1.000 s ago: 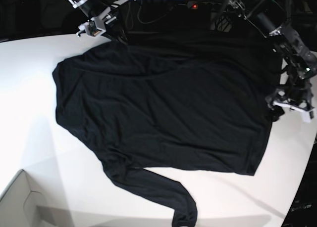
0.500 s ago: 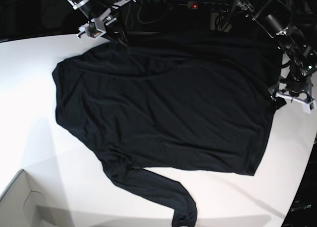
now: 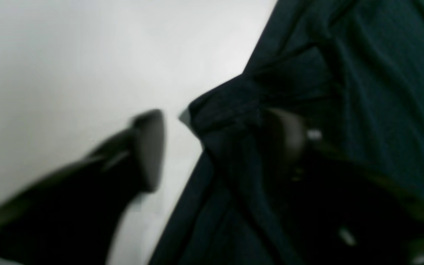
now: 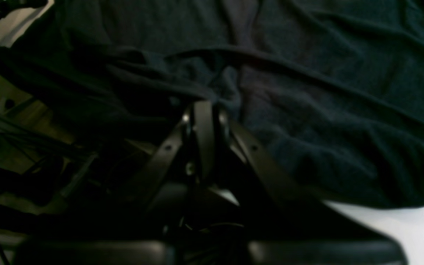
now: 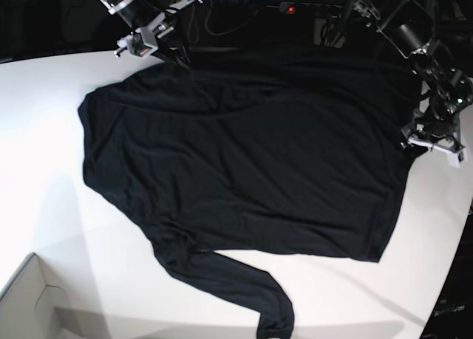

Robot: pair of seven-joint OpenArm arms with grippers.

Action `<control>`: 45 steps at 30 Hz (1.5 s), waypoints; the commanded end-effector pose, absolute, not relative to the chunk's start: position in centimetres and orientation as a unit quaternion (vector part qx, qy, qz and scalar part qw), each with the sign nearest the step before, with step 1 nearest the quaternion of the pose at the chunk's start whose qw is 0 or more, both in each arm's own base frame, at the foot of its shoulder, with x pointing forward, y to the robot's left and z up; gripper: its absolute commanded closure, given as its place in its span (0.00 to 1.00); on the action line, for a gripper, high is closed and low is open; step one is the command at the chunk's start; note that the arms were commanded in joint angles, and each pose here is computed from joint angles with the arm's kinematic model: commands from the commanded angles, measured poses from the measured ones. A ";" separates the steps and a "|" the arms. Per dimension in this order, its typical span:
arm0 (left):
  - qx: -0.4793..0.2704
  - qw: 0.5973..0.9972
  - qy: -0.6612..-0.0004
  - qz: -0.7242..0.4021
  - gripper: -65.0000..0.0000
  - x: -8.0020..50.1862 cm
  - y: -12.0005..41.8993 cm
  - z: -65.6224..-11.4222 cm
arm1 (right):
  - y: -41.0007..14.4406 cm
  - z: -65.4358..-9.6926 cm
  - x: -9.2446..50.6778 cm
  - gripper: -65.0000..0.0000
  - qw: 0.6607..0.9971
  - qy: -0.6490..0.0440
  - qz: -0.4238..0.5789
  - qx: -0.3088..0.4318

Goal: Layout the t-shirt on the table in an organized manner, then fold the t-shirt properly
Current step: 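Pull the held side edge with the left gripper back toward the collar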

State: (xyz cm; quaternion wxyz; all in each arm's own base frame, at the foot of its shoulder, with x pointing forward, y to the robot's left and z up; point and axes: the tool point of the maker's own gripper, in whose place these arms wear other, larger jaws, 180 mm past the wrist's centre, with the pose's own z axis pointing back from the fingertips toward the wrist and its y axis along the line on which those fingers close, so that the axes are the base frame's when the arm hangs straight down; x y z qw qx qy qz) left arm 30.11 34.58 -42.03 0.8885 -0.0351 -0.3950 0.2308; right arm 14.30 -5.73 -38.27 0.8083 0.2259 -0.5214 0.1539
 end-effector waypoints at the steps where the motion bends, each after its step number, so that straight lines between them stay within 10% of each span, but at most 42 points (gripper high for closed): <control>1: -0.033 0.879 -0.421 0.223 0.51 31.4 35.2 -40.3 | -5.6 -37.2 14.5 1.00 0.797 -0.537 0.144 0.235; 13: -0.033 0.879 -0.421 0.223 0.67 31.4 35.2 -40.3 | -5.7 -37.2 14.5 1.00 0.797 -0.538 0.146 0.235; 18: -0.032 0.878 -0.420 0.226 1.00 31.4 35.3 -40.4 | -5.7 -37.2 14.5 1.00 0.797 -0.537 0.147 0.235; 45: 0.066 0.865 -0.472 0.156 1.00 30.4 34.4 -28.4 | -5.8 -36.8 15.3 1.00 0.790 -0.547 0.150 0.232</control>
